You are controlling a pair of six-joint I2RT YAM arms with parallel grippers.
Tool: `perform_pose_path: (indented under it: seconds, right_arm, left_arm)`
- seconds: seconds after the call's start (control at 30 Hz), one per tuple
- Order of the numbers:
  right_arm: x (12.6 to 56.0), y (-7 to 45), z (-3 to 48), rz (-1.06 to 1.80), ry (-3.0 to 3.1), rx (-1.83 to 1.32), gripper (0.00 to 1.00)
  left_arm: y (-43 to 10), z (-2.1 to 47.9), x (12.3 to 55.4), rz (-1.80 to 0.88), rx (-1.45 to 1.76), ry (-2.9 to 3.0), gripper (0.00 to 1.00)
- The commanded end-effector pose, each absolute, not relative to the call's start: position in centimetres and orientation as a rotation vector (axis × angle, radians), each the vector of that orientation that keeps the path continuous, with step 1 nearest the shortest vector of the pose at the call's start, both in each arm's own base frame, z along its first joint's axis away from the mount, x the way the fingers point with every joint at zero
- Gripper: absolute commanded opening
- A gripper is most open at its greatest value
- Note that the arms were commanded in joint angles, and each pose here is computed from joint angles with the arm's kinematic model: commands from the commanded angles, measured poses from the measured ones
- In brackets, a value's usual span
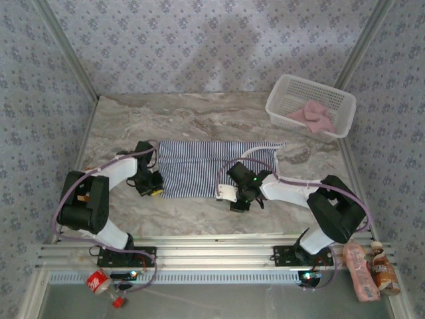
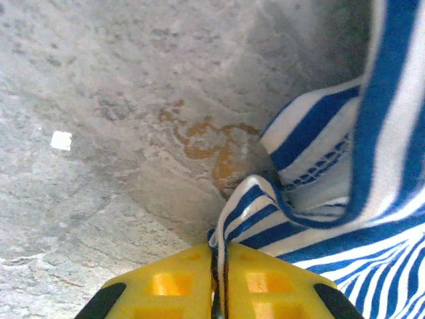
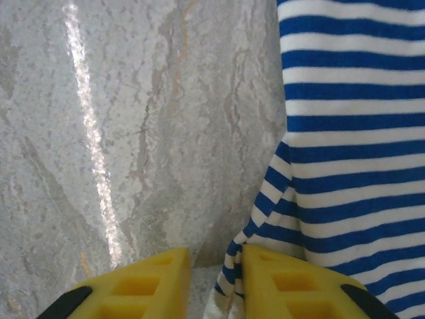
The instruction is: Fold and stack the tank tops
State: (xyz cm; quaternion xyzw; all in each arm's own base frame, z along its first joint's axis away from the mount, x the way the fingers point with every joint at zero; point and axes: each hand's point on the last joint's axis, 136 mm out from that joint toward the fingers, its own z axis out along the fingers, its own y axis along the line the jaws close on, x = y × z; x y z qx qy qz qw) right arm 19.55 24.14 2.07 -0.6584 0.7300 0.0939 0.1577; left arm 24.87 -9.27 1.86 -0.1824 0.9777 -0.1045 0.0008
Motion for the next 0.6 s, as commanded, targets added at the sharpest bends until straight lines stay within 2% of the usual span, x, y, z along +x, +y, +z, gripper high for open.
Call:
perform_pose_path:
  seconds: [0.0, 0.2, 0.37, 0.57]
  right_arm:
    - [19.5, 24.1, 2.4, 0.246, 2.090, -1.898, 0.22]
    - [19.3, 23.3, 2.7, 0.215, 2.102, -1.893, 0.08]
    - [18.9, 22.8, 3.3, 0.219, 2.110, -1.870, 0.06]
    - [18.0, 22.2, 3.7, 0.239, 2.118, -1.859, 0.04]
  left_arm:
    - [-9.3, 3.6, 25.0, -0.295, -0.525, 3.070, 0.06]
    - [-9.3, 7.4, 23.4, -0.281, -0.497, 3.065, 0.02]
    - [-9.2, 9.4, 21.3, -0.300, -0.540, 3.051, 0.02]
    - [-8.2, 9.4, 18.4, -0.289, -0.636, 3.030, 0.03]
